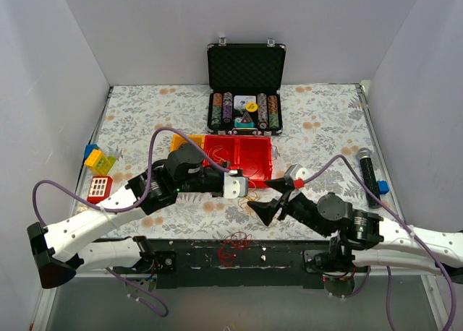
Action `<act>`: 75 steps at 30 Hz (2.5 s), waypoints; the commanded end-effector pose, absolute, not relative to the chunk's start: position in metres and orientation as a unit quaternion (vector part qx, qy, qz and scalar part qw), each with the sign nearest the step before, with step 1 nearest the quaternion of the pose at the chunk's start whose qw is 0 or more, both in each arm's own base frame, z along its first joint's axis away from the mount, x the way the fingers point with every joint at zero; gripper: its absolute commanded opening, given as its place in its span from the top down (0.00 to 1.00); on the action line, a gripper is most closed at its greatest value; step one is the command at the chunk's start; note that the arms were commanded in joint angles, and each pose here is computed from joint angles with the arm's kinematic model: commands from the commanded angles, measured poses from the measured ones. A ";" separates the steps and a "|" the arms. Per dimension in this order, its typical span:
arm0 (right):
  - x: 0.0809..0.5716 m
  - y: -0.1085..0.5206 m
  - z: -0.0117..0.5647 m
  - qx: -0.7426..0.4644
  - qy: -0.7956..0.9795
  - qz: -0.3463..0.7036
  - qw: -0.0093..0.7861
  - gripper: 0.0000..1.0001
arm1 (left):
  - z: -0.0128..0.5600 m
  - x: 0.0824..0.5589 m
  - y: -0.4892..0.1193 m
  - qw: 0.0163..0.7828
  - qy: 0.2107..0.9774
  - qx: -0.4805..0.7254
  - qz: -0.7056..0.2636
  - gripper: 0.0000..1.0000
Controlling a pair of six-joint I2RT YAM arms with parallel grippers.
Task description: Untangle the cables
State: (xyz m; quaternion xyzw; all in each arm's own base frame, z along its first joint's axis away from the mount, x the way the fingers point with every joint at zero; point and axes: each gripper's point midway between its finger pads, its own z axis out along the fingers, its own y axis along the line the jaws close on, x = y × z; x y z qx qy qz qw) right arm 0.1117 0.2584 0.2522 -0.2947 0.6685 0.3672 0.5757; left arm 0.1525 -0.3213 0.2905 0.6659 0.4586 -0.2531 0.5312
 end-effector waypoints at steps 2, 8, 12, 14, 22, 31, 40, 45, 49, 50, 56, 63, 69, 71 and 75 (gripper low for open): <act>0.133 0.267 0.288 -0.289 0.644 0.321 0.632 0.12 | 0.308 0.147 -0.321 0.538 0.446 0.664 -0.267 1.00; 0.144 0.273 0.299 -0.262 0.613 0.315 0.676 0.12 | 0.318 0.141 -0.322 0.535 0.437 0.666 -0.281 1.00; 0.152 0.280 0.289 -0.256 0.620 0.298 0.679 0.18 | 0.338 0.130 -0.325 0.529 0.434 0.659 -0.314 1.00; 0.154 0.282 0.277 -0.254 0.627 0.291 0.676 0.22 | 0.352 0.126 -0.326 0.529 0.430 0.655 -0.325 1.00; 0.158 0.281 0.222 -0.230 0.664 0.294 0.648 0.38 | 0.425 0.110 -0.324 0.544 0.410 0.629 -0.374 1.00; 0.145 0.282 0.163 -0.226 0.711 0.318 0.585 0.81 | 0.521 0.118 -0.311 0.633 0.360 0.582 -0.362 1.00; 0.129 0.271 0.117 -0.221 0.756 0.326 0.522 0.99 | 0.580 0.141 -0.291 0.733 0.317 0.537 -0.273 1.00; 0.125 0.266 0.121 -0.214 0.755 0.340 0.518 0.99 | 0.552 0.179 -0.287 0.753 0.367 0.508 -0.200 1.00; 0.127 0.262 0.144 -0.204 0.744 0.348 0.533 0.99 | 0.482 0.218 -0.287 0.742 0.442 0.484 -0.144 1.00; 0.128 0.260 0.152 -0.204 0.739 0.349 0.538 0.99 | 0.463 0.227 -0.286 0.735 0.460 0.481 -0.129 1.00; 0.134 0.244 0.192 -0.194 0.722 0.340 0.571 0.99 | 0.368 0.278 -0.269 0.688 0.559 0.451 -0.106 1.00; 0.139 0.220 0.227 -0.187 0.711 0.320 0.598 0.99 | 0.286 0.319 -0.248 0.644 0.631 0.430 -0.056 1.00; 0.141 0.213 0.262 -0.186 0.694 0.321 0.617 0.99 | 0.229 0.332 -0.249 0.607 0.660 0.442 -0.028 1.00; 0.140 0.214 0.271 -0.191 0.688 0.323 0.621 0.99 | 0.212 0.336 -0.249 0.596 0.667 0.447 -0.019 1.00; 0.140 0.218 0.284 -0.198 0.684 0.325 0.623 0.99 | 0.186 0.353 -0.239 0.583 0.686 0.436 0.015 1.00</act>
